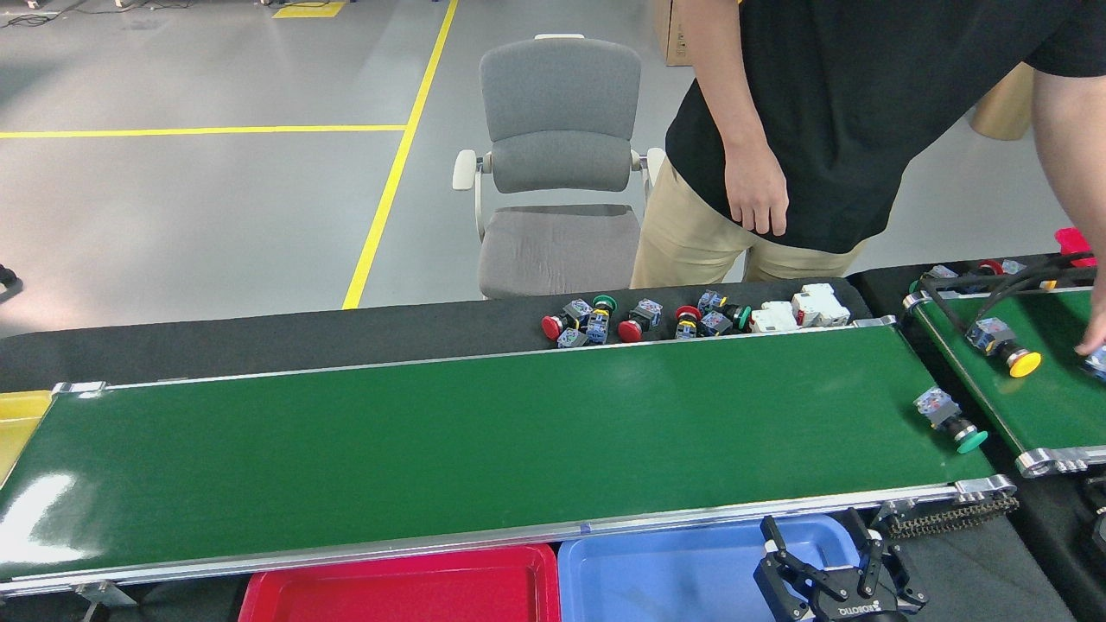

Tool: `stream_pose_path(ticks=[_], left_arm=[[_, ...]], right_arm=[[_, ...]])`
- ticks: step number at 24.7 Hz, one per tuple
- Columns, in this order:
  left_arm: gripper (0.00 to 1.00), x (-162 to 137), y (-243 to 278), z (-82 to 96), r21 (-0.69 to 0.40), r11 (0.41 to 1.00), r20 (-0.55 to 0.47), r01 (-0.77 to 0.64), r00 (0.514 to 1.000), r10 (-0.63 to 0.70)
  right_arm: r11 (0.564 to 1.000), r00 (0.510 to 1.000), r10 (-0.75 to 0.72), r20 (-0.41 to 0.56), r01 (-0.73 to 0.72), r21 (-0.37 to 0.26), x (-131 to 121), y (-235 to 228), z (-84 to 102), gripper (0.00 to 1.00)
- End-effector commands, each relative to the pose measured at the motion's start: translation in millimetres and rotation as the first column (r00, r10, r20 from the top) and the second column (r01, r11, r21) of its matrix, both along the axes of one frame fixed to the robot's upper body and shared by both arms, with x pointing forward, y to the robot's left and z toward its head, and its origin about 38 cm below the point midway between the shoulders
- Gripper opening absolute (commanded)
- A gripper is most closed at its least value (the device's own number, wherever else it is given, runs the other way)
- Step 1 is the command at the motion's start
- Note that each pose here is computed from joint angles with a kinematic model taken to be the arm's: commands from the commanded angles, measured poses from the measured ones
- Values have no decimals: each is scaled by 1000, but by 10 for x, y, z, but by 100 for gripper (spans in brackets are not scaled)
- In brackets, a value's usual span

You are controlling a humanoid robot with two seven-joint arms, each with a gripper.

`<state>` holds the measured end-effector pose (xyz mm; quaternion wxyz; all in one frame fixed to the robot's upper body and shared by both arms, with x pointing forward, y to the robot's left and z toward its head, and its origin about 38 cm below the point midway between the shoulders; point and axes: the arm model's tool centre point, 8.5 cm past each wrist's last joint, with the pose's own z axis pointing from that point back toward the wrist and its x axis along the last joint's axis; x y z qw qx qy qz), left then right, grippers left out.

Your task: Pick switch part from conveyor to tray

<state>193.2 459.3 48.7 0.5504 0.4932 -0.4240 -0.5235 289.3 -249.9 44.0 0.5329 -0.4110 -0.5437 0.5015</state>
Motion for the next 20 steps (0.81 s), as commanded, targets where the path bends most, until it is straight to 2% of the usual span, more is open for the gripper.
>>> stream_pose_path(ticks=[1, 4, 9, 11, 13, 15, 20], left_arm=[[100, 28, 32, 69, 18, 1000, 17, 5, 1000, -6], [100, 26, 37, 64, 17, 1000, 15, 5, 1000, -5], [100, 28, 38, 69, 12, 1000, 21, 2, 1000, -3], [100, 29, 37, 74, 12, 1000, 23, 3, 1000, -3], [100, 34, 33, 70, 11, 1000, 21, 6, 1000, -6], [100, 30, 23, 61, 9, 1000, 20, 8, 1000, -8], [100, 42, 26, 71, 11, 1000, 23, 9, 1000, -9]], right_arm=[[1000, 1000, -7, 9, 7, -12, 34, -73, 37, 100], [999, 1000, -17, -2, 17, -30, 50, -180, 42, 99], [991, 992, -126, -24, 124, -53, 127, -598, 82, 97], [987, 988, -147, -48, 143, -67, 211, -689, 81, 96], [977, 976, -195, -96, 184, -106, 345, -895, 78, 96], [973, 974, -208, -94, 196, -125, 499, -1011, 118, 96], [975, 973, -205, -105, 194, -110, 719, -992, 93, 96]])
